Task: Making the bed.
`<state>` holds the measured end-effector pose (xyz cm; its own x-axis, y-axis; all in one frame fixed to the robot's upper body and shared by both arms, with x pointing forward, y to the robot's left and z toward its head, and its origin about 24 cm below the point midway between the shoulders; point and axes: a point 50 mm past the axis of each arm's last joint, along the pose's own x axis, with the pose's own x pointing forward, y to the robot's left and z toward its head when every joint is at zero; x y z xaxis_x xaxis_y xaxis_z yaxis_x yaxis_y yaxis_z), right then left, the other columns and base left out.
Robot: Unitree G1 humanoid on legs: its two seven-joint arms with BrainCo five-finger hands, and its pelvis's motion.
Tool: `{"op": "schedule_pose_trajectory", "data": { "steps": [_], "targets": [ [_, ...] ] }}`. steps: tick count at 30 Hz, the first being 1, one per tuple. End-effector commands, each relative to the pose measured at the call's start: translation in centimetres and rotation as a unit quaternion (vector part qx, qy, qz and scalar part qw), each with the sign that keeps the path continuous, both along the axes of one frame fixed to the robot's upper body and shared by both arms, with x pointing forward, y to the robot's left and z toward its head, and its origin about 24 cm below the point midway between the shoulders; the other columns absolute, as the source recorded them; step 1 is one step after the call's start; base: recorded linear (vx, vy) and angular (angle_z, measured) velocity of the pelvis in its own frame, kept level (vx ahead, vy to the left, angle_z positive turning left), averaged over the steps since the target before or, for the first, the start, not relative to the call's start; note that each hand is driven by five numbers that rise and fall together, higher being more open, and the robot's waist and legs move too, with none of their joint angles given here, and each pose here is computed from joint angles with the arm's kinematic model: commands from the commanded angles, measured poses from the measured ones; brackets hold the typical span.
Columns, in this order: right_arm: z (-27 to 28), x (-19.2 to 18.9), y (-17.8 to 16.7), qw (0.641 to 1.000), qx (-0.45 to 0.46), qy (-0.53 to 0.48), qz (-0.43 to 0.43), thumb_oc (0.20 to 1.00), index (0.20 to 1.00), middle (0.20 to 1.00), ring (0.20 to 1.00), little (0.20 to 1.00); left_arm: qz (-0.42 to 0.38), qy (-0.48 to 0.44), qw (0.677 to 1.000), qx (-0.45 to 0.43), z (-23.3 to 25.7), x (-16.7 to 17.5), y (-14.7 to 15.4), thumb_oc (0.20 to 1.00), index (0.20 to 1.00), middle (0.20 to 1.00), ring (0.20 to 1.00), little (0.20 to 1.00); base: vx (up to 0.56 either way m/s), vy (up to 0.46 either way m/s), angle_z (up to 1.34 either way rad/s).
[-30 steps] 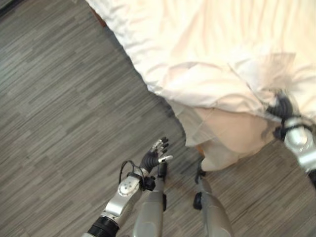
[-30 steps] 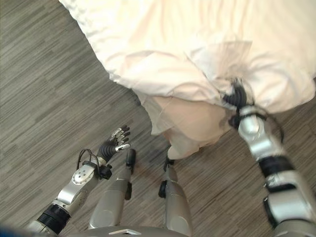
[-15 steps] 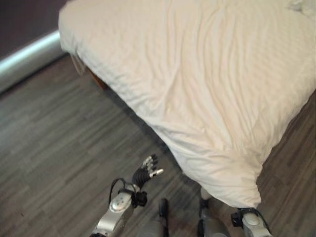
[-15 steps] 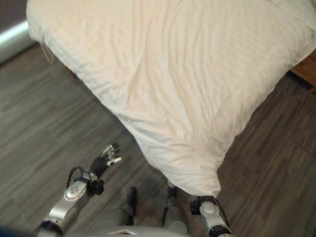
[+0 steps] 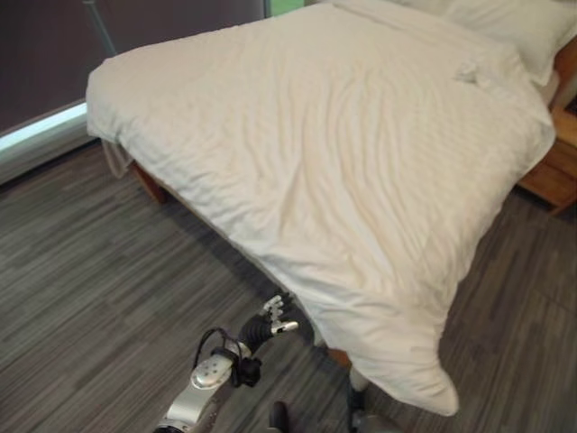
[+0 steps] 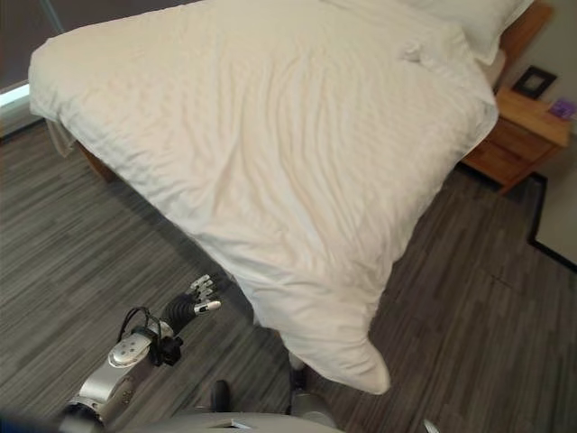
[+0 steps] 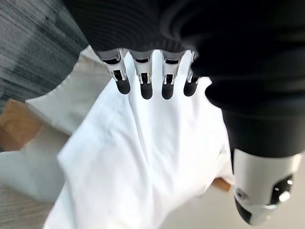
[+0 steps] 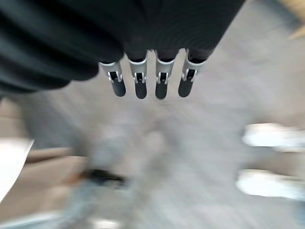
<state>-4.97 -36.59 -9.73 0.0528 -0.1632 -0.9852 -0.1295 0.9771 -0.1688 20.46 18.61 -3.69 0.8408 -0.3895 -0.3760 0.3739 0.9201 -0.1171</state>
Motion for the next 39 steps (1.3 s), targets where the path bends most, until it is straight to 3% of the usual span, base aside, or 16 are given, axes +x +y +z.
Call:
{"op": "schedule_pose_trajectory", "data": {
  "steps": [1, 2, 5, 6, 7, 9, 11, 13, 16, 17, 19, 28, 34, 39],
  "targets": [
    [2.1, -1.0, -2.8, 0.998, -0.013, 0.052, 0.016, 1.000, 1.000, 1.000, 1.000, 1.000, -0.029, -0.059, 0.997, -0.034, 2.2, 2.0, -1.7, 1.000, 1.000, 1.000, 1.000, 1.000, 0.00, -0.001, -0.05],
    [3.0, -1.1, -3.8, 0.998, -0.035, 0.051, 0.022, 1.000, 1.000, 1.000, 1.000, 1.000, -0.028, -0.060, 0.997, -0.032, 2.2, 2.0, -1.7, 1.000, 1.000, 1.000, 1.000, 1.000, 0.00, 0.000, 0.00],
    [7.7, 3.5, -8.2, 0.985, -0.153, -0.073, 0.027, 1.000, 1.000, 1.000, 1.000, 1.000, -0.012, -0.069, 0.997, -0.027, 2.5, 2.1, -1.3, 1.000, 1.000, 1.000, 1.000, 1.000, -0.02, 0.028, -0.11],
    [10.2, 7.3, -8.7, 0.964, -0.194, -0.171, 0.057, 0.893, 0.893, 0.893, 0.893, 0.893, 0.003, -0.073, 0.997, -0.026, 2.5, 1.9, -1.0, 1.000, 1.000, 1.000, 1.000, 1.000, -0.03, 0.067, -0.42],
    [12.2, 10.9, -8.2, 0.932, -0.222, -0.280, 0.060, 0.200, 0.200, 0.200, 0.200, 0.200, 0.026, -0.075, 0.996, -0.027, 2.5, 1.6, -0.6, 1.000, 1.000, 1.000, 1.000, 1.000, -0.02, 0.086, -0.55],
    [14.5, 16.3, -5.6, 0.853, -0.188, -0.486, 0.016, 0.200, 0.200, 0.200, 0.200, 0.200, 0.055, -0.089, 0.994, -0.036, 2.8, 1.4, -0.3, 1.000, 1.000, 1.000, 1.000, 1.000, -0.02, 0.071, -0.47],
    [15.0, 20.7, -1.6, 0.765, -0.083, -0.636, -0.057, 0.200, 0.200, 0.200, 0.200, 0.200, 0.054, -0.092, 0.993, -0.048, 2.9, 1.3, -0.9, 1.000, 1.000, 1.000, 1.000, 1.000, -0.06, 0.027, -0.42],
    [15.0, 23.8, 2.5, 0.694, 0.023, -0.711, -0.114, 0.200, 0.200, 0.200, 0.200, 0.200, 0.048, -0.083, 0.994, -0.054, 2.7, 1.2, -1.2, 1.000, 1.000, 1.000, 1.000, 1.000, -0.07, -0.006, -0.31],
    [16.9, 27.2, 9.1, 0.626, 0.170, -0.755, -0.091, 0.200, 0.200, 0.200, 0.200, 0.200, 0.040, -0.068, 0.996, -0.046, 2.2, 0.6, -1.2, 1.000, 1.000, 1.000, 1.000, 1.000, -0.09, -0.020, 0.19],
    [16.3, 28.7, 11.8, 0.629, 0.248, -0.733, -0.075, 0.200, 0.200, 0.200, 0.200, 0.200, 0.030, -0.058, 0.997, -0.045, 1.9, 0.2, -1.3, 1.000, 1.000, 1.000, 1.000, 1.000, -0.11, -0.015, 0.20],
    [15.9, 29.4, 14.5, 0.637, 0.309, -0.705, -0.044, 0.200, 0.200, 0.200, 0.200, 0.200, 0.024, -0.051, 0.997, -0.045, 1.7, -0.3, -1.3, 1.000, 1.000, 1.000, 1.000, 1.000, -0.07, -0.014, 0.29],
    [15.2, 33.3, 20.3, 0.650, 0.416, -0.636, 0.018, 0.200, 0.200, 0.200, 0.200, 0.200, 0.002, -0.050, 0.996, -0.071, 1.5, -0.2, -2.5, 1.000, 1.000, 1.000, 1.000, 1.000, -0.04, -0.014, 0.07],
    [13.7, 34.4, 20.6, 0.689, 0.386, -0.613, 0.029, 0.200, 0.200, 0.200, 0.200, 0.200, -0.013, -0.053, 0.996, -0.076, 1.4, 0.1, -3.5, 1.000, 1.000, 1.000, 1.000, 1.000, 0.00, -0.003, -0.01],
    [11.7, 35.8, 19.2, 0.748, 0.298, -0.592, 0.032, 0.200, 0.200, 0.200, 0.200, 0.200, -0.014, -0.059, 0.995, -0.081, 1.7, 0.8, -4.1, 1.000, 1.000, 1.000, 1.000, 1.000, 0.00, -0.011, 0.01]
  ]
}}
